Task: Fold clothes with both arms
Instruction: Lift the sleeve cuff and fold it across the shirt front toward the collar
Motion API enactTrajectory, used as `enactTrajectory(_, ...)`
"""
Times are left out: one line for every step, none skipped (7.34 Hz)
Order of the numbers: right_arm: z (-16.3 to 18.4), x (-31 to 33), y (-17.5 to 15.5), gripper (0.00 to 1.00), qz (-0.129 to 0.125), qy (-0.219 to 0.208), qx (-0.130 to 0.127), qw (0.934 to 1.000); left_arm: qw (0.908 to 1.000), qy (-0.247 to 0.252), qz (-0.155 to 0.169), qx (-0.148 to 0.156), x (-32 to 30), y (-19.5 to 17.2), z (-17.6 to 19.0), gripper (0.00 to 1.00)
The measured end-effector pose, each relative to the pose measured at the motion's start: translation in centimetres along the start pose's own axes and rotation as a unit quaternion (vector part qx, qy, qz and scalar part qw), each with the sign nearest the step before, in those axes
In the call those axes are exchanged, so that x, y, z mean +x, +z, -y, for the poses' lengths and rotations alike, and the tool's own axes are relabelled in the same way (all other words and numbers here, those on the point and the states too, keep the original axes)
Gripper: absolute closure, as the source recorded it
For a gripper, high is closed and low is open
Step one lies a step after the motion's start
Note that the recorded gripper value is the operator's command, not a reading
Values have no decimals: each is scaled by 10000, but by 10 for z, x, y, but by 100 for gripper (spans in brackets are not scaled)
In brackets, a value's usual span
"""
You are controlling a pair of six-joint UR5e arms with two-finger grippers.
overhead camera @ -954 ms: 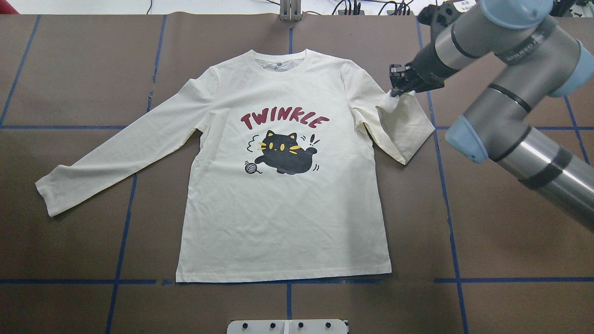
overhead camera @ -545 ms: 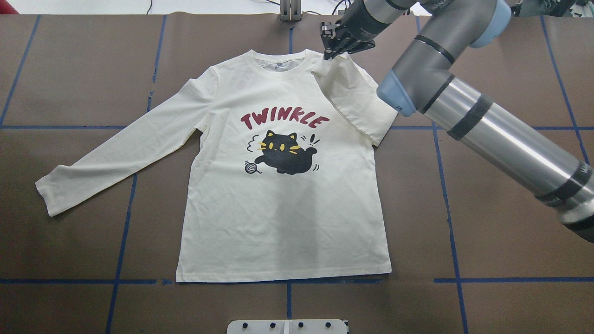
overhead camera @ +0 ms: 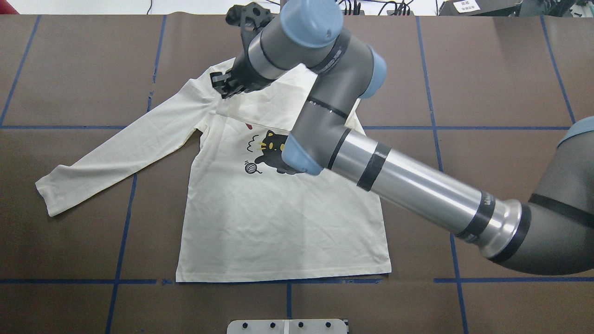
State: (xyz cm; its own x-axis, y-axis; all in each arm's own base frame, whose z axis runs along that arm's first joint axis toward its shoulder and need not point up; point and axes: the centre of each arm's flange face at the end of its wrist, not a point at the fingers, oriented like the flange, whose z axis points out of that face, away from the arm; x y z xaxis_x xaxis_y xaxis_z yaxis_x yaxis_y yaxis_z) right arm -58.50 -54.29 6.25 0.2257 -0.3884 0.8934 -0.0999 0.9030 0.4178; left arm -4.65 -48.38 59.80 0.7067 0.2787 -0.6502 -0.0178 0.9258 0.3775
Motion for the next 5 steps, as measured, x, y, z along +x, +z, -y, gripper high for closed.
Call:
enactTrajectory(-29,-26,23,1,97,-122,171,9997,10000,-7,2,-10,-1,1,0,1)
enactTrajectory(-47,-44,37,0,128,-165,284,9994,10000,-3,3,-9,-1,1,0,1)
enactTrajectory(-61,-52,48,0,73,-167,388,9991,10000,8,3,-1,-1,1,1,1)
enactTrajectory(-71,-52,59,0,-38,-128,454,9989,10000,16,3,3,-1,1,2,1)
enactTrajectory(-73,-51,64,0,-155,43,465,9988,10000,7,2,6,0,1,2,1)
